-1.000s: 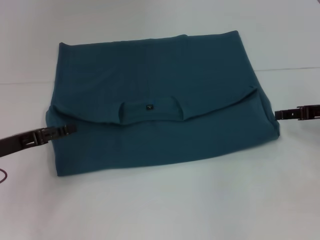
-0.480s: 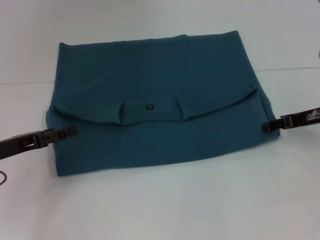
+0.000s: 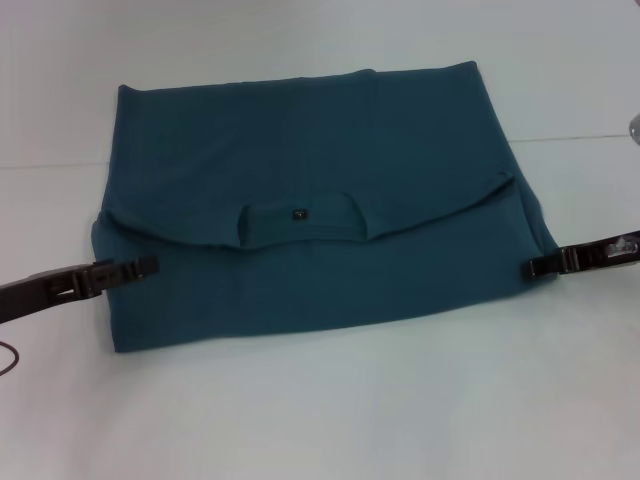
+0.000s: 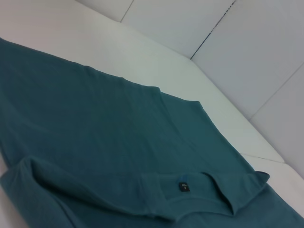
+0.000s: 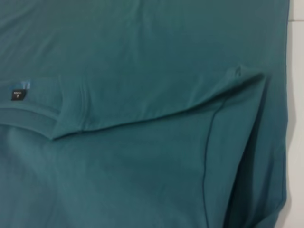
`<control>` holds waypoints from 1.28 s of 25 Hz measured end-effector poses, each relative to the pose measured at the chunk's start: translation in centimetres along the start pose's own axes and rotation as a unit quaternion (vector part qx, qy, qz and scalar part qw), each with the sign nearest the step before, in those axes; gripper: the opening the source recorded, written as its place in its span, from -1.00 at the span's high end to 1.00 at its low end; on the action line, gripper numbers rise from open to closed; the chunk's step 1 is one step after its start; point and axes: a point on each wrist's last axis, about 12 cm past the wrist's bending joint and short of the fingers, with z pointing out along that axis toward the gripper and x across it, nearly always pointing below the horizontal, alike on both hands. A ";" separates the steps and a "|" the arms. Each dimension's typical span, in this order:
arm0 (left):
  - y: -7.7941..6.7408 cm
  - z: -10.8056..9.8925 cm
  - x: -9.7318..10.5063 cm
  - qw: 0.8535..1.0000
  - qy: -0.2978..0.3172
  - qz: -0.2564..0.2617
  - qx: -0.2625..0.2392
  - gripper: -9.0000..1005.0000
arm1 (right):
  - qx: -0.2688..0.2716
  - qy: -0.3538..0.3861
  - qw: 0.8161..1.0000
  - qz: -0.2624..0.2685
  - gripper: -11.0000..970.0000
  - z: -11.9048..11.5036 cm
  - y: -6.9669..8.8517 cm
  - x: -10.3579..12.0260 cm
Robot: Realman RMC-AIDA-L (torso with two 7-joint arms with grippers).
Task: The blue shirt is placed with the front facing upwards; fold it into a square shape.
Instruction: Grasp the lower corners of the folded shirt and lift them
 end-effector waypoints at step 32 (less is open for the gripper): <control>0.0 -0.5 0.0 0.998 0.051 0.034 -0.007 -0.77 | -0.003 0.005 1.000 0.001 0.91 0.3 0.2 0.0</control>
